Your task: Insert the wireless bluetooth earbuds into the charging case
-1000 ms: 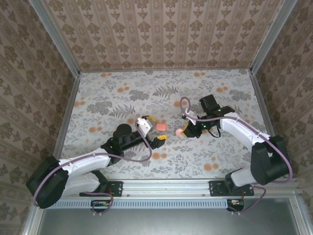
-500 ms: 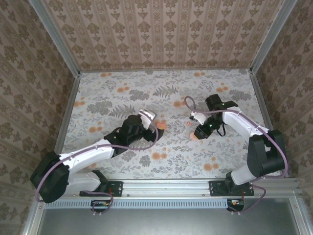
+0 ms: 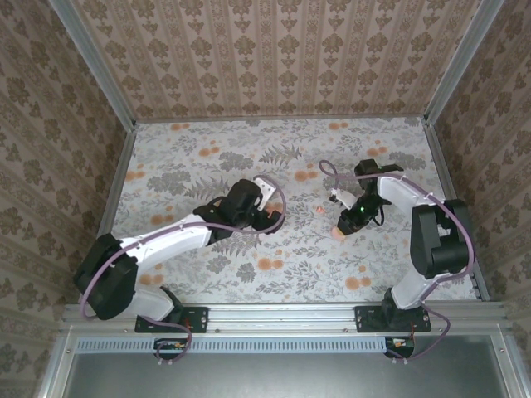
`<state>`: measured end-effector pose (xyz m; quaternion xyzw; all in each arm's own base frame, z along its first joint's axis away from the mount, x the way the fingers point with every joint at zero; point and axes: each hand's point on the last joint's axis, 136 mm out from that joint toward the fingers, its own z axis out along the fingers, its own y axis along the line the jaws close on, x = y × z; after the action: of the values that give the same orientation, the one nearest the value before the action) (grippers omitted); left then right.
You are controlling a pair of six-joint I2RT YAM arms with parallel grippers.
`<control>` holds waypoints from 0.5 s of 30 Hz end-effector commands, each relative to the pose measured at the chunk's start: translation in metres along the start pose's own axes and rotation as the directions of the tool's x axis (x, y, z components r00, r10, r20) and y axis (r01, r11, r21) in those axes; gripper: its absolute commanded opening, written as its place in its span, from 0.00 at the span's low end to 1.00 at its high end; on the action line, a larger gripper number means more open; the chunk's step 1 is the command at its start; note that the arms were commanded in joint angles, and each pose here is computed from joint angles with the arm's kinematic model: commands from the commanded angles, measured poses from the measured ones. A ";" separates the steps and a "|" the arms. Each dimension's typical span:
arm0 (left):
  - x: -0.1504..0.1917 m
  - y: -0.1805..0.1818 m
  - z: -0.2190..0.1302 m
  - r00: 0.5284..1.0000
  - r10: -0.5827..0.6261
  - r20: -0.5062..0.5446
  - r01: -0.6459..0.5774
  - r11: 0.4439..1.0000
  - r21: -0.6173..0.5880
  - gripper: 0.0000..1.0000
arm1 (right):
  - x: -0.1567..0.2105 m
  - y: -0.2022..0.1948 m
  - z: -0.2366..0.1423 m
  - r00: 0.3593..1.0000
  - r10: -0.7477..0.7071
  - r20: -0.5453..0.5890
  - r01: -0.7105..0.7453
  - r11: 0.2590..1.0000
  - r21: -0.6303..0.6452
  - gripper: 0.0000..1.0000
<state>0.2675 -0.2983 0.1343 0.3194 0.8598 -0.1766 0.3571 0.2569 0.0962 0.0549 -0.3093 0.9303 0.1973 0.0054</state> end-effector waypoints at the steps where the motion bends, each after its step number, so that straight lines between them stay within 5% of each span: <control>1: 0.009 -0.001 0.001 0.993 -0.042 -0.107 0.040 0.999 -0.017 0.89 | 0.006 -0.002 -0.001 0.999 0.025 -0.047 -0.026 1.000 -0.018 0.16; 15: 0.013 -0.003 0.018 0.926 -0.201 -0.320 0.180 0.979 -0.094 0.90 | 0.009 -0.025 0.001 0.994 0.077 -0.072 -0.075 0.997 0.023 0.26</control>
<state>0.2774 -0.3086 0.1195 0.2666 0.9224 -0.1373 0.2435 0.2614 0.0809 0.0427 -0.2872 0.9386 0.1898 -0.0211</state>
